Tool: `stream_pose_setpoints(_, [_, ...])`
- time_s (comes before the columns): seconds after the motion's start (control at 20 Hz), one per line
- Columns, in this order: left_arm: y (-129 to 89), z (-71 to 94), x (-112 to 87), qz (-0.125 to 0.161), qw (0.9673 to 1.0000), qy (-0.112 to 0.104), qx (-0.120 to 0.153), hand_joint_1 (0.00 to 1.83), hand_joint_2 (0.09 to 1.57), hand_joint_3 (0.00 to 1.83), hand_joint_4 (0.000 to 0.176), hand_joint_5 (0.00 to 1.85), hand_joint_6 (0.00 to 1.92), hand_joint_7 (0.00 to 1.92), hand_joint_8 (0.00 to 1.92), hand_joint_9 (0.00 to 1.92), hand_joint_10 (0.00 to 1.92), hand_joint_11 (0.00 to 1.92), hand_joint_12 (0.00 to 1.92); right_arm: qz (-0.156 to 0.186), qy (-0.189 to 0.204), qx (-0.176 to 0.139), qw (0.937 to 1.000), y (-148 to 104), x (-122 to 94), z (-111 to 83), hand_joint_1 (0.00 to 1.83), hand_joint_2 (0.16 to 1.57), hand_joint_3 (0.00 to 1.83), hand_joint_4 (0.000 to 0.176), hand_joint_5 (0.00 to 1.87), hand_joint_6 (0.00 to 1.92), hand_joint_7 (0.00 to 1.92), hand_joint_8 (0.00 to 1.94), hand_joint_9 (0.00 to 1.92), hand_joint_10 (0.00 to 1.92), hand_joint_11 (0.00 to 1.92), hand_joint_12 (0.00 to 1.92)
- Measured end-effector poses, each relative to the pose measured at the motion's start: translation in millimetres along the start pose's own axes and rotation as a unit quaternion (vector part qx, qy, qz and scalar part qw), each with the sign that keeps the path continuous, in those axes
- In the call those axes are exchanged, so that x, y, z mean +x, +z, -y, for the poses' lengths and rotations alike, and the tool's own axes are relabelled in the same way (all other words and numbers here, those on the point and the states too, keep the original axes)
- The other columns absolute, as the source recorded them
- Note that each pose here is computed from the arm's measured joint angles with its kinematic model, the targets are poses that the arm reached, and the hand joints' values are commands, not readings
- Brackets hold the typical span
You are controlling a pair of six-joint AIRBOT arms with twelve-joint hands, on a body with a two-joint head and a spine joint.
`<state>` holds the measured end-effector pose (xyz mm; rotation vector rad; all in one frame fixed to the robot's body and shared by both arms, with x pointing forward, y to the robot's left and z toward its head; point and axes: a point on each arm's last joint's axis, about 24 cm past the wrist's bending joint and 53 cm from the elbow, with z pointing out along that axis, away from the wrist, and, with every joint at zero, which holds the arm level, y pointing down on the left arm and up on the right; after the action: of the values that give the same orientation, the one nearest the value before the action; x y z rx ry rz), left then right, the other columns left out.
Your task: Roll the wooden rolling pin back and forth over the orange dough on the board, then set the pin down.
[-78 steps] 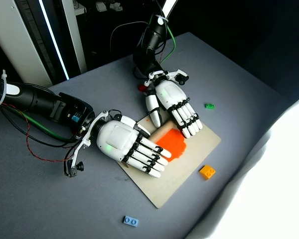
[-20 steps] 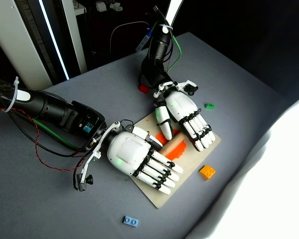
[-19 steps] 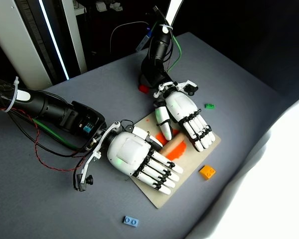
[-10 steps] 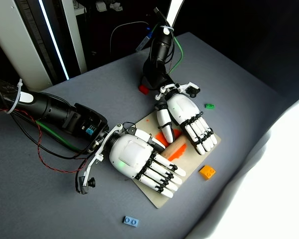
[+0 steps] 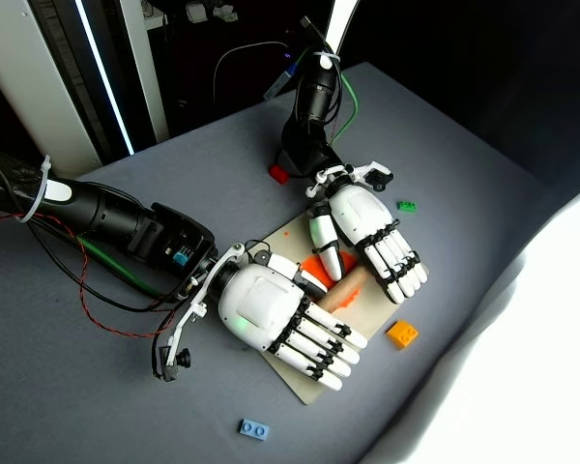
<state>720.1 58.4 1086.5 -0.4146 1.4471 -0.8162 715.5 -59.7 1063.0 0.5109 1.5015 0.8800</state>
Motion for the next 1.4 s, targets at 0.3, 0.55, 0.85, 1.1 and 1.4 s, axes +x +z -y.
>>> stream_pose_setpoints(0.3, [5.2, -0.4, -0.9, 0.001, 1.0000, -0.002, -0.001, 0.00, 1.52, 0.00, 0.000, 0.01, 0.00, 0.00, 0.00, 0.00, 0.00, 0.00, 0.00, 0.001, 0.000, 0.003, 1.0000, 3.6, -1.9, 3.3, 0.00, 1.57, 0.06, 0.000, 0.01, 0.00, 0.00, 0.00, 0.00, 0.00, 0.00, 0.00])
stream_pose_setpoints(0.55, [7.1, -0.8, -0.4, 0.001, 1.0000, -0.005, -0.001, 0.00, 1.52, 0.00, 0.000, 0.00, 0.00, 0.00, 0.00, 0.00, 0.00, 0.00, 0.00, 0.001, 0.000, 0.003, 1.0000, 7.1, -3.4, 3.9, 0.00, 1.57, 0.06, 0.000, 0.01, 0.00, 0.01, 0.00, 0.00, 0.00, 0.00, 0.00])
stream_pose_setpoints(0.85, [12.1, -0.3, -0.6, -0.003, 1.0000, -0.008, -0.002, 0.00, 1.52, 0.00, 0.000, 0.00, 0.00, 0.00, 0.00, 0.00, 0.00, 0.00, 0.00, 0.003, 0.005, 0.006, 1.0000, 9.7, -4.3, 4.2, 0.00, 1.57, 0.05, 0.000, 0.02, 0.01, 0.03, 0.01, 0.00, 0.00, 0.00, 0.00])
stream_pose_setpoints(1.1, [14.3, 0.1, 0.9, -0.006, 1.0000, -0.006, -0.001, 0.00, 1.52, 0.00, 0.000, 0.00, 0.00, 0.01, 0.00, 0.00, 0.00, 0.00, 0.00, 0.003, 0.006, 0.007, 1.0000, 10.8, -5.1, 4.9, 0.00, 1.57, 0.06, 0.000, 0.01, 0.00, 0.02, 0.00, 0.00, 0.00, 0.00, 0.00])
stream_pose_setpoints(1.4, [17.2, 1.6, 1.3, -0.011, 0.9999, -0.008, -0.001, 0.00, 1.52, 0.00, 0.000, 0.00, 0.00, 0.00, 0.00, 0.00, 0.00, 0.00, 0.00, 0.004, 0.006, 0.007, 1.0000, 11.6, -5.1, 5.1, 0.00, 1.57, 0.06, 0.000, 0.00, 0.00, 0.01, 0.00, 0.00, 0.00, 0.00, 0.00])
